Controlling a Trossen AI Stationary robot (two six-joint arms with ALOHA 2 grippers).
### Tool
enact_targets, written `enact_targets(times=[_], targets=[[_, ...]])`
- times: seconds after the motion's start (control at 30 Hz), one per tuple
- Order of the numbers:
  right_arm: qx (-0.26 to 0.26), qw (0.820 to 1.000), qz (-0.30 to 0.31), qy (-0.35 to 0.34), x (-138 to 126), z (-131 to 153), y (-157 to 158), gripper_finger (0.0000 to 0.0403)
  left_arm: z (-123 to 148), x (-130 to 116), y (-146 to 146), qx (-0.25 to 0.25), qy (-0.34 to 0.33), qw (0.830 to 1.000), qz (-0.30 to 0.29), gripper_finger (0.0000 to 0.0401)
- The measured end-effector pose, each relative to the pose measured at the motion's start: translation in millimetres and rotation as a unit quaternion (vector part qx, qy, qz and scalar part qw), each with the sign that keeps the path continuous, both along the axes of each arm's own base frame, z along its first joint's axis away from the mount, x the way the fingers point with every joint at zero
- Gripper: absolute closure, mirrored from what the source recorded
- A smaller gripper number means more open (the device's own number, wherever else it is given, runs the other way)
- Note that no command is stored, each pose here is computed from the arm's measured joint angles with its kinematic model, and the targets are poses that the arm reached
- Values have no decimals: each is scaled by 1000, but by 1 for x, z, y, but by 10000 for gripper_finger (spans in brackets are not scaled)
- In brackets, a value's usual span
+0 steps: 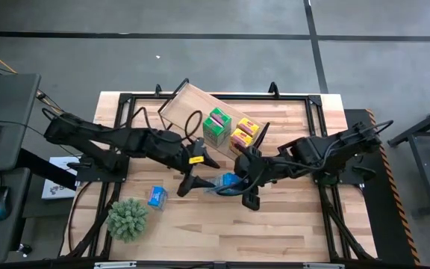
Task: Stack cereal on shelf
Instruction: Put the right blue cereal box on the shelf
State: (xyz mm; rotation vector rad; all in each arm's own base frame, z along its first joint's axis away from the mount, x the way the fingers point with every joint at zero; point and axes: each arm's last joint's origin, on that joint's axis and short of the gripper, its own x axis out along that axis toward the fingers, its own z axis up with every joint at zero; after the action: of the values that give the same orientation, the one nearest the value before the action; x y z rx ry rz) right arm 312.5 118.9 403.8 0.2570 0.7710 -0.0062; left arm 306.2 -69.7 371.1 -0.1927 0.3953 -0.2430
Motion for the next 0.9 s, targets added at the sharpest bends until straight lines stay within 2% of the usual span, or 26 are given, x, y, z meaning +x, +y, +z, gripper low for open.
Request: enact_targets(times=[0.23, 0.47, 0.67, 0.77, 0.9], targets=[[-7, 1000, -2, 9, 6, -6, -1, 280, -11, 7, -3, -4, 24, 1000, -12, 102], [19, 999, -26, -26, 14, -1, -7, 280, -20, 9, -2, 8, 57, 998, -1, 102], [36, 998, -12, -39, 16, 2, -7, 280, -22, 11, -3, 8, 59, 998, 0, 104], [38, 998, -12, -39, 16, 2, -7, 279, -22, 11, -3, 9, 59, 998, 2, 116], [44, 998, -7, -35, 16, 2, -7, 272, -23, 10, -2, 11, 67, 998, 3, 159]])
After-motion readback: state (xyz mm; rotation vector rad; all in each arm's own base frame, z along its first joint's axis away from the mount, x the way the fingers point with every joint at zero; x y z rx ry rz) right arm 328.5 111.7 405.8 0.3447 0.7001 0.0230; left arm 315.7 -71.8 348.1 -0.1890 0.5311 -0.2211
